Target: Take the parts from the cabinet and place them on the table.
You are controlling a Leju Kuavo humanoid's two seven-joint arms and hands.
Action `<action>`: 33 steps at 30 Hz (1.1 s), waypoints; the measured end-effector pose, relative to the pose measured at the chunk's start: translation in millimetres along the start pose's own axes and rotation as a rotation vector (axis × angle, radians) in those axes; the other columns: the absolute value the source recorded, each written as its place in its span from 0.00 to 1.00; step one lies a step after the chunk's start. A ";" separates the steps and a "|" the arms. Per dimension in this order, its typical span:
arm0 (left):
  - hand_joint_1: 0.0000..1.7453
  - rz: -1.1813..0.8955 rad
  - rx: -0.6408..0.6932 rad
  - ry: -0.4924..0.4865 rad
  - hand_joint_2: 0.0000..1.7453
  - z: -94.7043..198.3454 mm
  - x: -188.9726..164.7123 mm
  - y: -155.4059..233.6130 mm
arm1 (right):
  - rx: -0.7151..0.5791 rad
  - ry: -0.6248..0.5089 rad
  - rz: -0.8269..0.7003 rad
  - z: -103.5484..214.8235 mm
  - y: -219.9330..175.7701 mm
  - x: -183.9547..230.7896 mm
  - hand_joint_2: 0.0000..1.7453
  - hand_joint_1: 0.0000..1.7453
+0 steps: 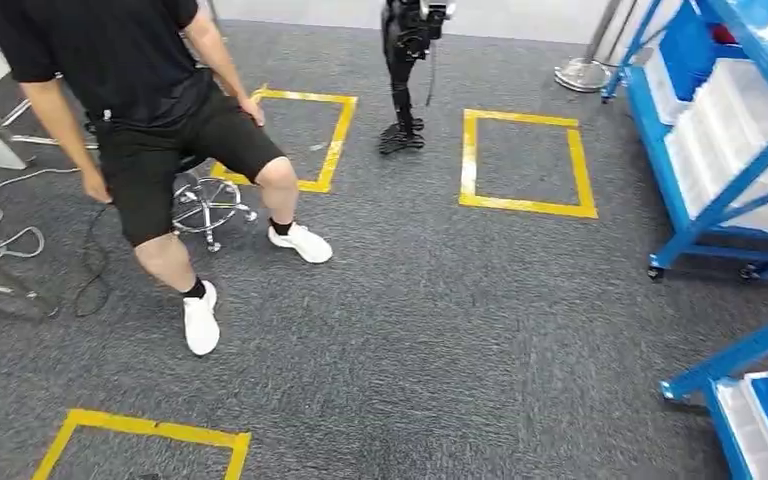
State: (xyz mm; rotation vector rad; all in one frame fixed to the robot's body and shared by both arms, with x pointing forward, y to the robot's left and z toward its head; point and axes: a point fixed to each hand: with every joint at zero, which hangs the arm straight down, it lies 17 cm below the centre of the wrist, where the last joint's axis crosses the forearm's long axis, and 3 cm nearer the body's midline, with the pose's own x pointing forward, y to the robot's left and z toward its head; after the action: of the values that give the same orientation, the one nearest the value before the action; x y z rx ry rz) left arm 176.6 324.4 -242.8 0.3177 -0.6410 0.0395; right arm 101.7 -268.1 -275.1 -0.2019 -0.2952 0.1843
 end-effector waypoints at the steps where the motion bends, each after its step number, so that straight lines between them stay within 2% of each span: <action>1: 0.00 0.001 -0.004 -0.002 0.00 0.1 0.4 -0.7 | 0.000 0.001 0.001 0.1 -0.1 -1.0 0.00 0.00; 33: 0.00 0.015 -0.039 -0.016 0.00 -1.7 7.1 -4.6 | -0.008 0.002 0.014 -0.8 -2.8 0.9 0.00 0.00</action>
State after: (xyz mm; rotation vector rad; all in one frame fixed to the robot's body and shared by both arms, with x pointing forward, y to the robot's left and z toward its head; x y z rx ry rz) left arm 183.9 320.2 -241.2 0.2757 -0.6590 0.0388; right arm 103.1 -270.8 -274.9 -0.2123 -0.2931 0.1966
